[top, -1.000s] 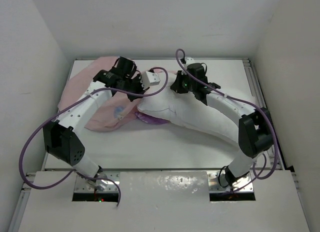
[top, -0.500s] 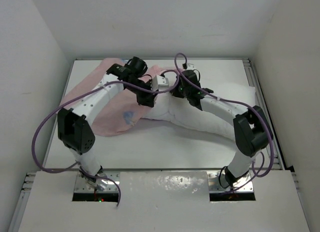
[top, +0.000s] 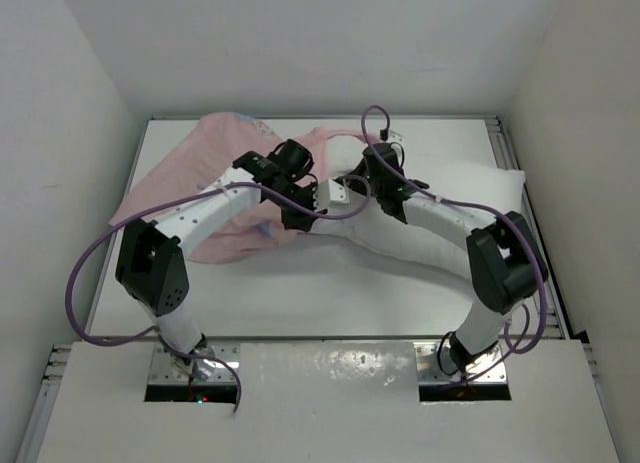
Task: Put the pillow into the pillowcase
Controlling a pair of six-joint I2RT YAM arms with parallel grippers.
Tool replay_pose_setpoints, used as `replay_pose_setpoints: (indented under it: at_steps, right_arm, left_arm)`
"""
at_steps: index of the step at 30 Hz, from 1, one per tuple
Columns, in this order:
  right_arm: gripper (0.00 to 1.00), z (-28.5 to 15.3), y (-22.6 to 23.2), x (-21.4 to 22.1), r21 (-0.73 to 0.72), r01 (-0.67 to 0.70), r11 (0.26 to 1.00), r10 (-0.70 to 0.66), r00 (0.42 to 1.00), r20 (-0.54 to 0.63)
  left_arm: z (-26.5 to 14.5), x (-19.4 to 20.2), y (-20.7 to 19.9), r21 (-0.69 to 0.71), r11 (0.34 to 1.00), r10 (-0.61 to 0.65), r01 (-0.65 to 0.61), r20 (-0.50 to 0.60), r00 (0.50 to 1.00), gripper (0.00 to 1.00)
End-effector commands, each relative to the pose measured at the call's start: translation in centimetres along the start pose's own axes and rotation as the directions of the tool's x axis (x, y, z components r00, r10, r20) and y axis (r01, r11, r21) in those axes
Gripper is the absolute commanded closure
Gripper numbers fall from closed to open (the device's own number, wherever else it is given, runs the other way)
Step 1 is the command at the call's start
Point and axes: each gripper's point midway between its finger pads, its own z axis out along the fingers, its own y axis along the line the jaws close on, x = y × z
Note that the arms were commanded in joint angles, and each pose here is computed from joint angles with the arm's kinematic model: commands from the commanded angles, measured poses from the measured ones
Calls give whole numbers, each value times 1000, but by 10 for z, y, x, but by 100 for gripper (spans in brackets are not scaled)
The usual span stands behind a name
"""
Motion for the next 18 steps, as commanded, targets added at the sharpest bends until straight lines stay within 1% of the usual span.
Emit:
replay_pose_setpoints:
  at_steps: [1, 2, 3, 4, 5, 6, 7, 8, 9, 10, 11, 12, 13, 14, 15, 16, 17, 18]
  right_arm:
    - [100, -4, 13, -7, -25, -123, 992, 125, 985, 122]
    - [100, -3, 8, 3, -18, -128, 992, 129, 986, 107]
    - [100, -3, 9, 10, -27, -124, 992, 126, 988, 92]
    - [100, -5, 17, 15, -62, -111, 992, 115, 991, 70]
    - [100, -7, 18, 24, -75, -64, 995, 68, 996, 52]
    - [100, -9, 19, 28, -87, -36, 996, 40, 998, 44]
    - [100, -16, 26, 27, -120, -10, 993, 15, 999, 42]
    - [100, -19, 20, 36, -121, 0, 993, 3, 1000, 23]
    - [99, -23, 18, 37, -134, 7, 991, -5, 1000, 19]
    - [96, -32, 26, 27, -182, 8, 983, -1, 999, 42]
    - [87, -38, 25, 35, -217, 35, 976, -32, 999, 15]
    - [82, -41, 25, 33, -231, 49, 972, -47, 999, 15]
    - [75, -45, 22, 36, -236, 96, 967, -99, 995, 1]
    - [58, -53, 29, 28, -267, 117, 957, -122, 993, -1]
    - [48, -54, 28, 25, -259, 140, 956, -147, 989, -9]
    - [37, -59, 29, 22, -258, 188, 948, -204, 978, -34]
    - [22, -61, 26, 15, -255, 199, 946, -217, 975, -43]
    - [17, -64, 24, 8, -247, 209, 946, -226, 973, -43]
  left_arm:
    - [-8, -26, -34, 110, 994, -1, -12, 115, 993, 96]
    - [-7, -27, -37, 125, 992, 0, -16, 123, 992, 94]
    - [-7, -27, -40, 139, 990, 0, -18, 125, 992, 90]
    - [-6, -27, -41, 149, 989, -10, -9, 128, 992, 80]
    - [-5, -26, -38, 143, 990, -26, 8, 125, 992, 61]
    - [-6, -28, -33, 127, 992, -31, 14, 132, 991, 53]
    - [-12, -27, -25, 112, 992, -69, 53, 148, 987, 44]
    - [-21, -30, -19, 94, 993, -84, 68, 177, 981, 35]
    - [-30, -39, -6, 54, 996, -85, 75, 227, 970, 30]
    - [-43, -39, 8, 31, 987, -157, 155, 277, 948, 16]
    - [-60, -47, 18, -19, 983, -166, 182, 333, 928, 1]
    - [-71, -57, 41, -99, 975, -143, 199, 407, 902, 0]
    - [-84, -54, 57, -159, 936, -218, 314, 439, 872, 0]
    - [-86, -54, 72, -210, 910, -232, 356, 454, 860, 0]
    - [-93, -57, 95, -315, 865, -224, 390, 455, 862, 0]
    - [-78, -51, 110, -334, 835, -282, 438, 424, 861, 0]
    - [-82, -60, 124, -372, 813, -278, 447, 426, 861, 0]
    - [-78, -57, 135, -417, 765, -323, 491, 411, 853, 0]
